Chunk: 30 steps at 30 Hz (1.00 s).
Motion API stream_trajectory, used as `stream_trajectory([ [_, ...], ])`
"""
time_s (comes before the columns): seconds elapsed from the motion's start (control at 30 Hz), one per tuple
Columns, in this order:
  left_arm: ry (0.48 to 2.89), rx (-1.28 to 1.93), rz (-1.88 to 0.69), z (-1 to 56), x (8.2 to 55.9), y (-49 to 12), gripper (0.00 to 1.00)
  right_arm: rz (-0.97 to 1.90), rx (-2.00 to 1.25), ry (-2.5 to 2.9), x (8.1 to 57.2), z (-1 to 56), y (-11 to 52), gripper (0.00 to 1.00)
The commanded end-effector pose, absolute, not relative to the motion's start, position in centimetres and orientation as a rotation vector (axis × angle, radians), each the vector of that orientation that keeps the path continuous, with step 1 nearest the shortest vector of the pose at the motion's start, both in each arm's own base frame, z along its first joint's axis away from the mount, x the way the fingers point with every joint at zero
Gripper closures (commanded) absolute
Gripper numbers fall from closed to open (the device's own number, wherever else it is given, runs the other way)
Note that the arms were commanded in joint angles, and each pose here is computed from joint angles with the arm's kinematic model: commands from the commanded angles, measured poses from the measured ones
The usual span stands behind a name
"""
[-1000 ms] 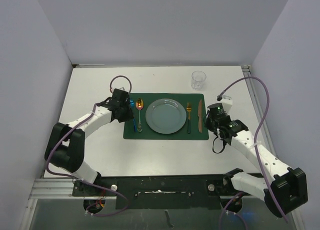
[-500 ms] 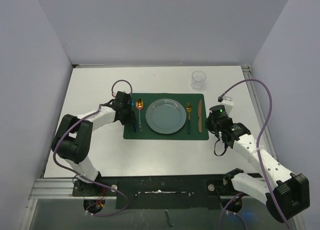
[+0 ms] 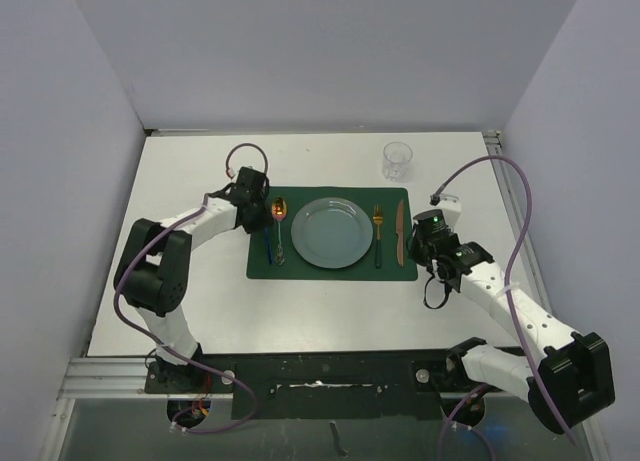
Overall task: Set the dinner table for one person
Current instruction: Adjust the fork on the napkin.
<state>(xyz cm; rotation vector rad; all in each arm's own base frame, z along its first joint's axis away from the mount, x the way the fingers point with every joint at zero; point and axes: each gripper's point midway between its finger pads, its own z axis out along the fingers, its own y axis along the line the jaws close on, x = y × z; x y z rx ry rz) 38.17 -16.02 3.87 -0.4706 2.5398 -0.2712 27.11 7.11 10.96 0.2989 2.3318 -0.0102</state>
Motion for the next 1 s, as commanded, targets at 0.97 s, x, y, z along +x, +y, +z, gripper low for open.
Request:
stream_trajectory([
  [0.97,2.599,-0.277,-0.135,3.9,39.3,-16.3,0.78,-0.034,0.307,2.277,28.2,11.7,6.4,0.75],
])
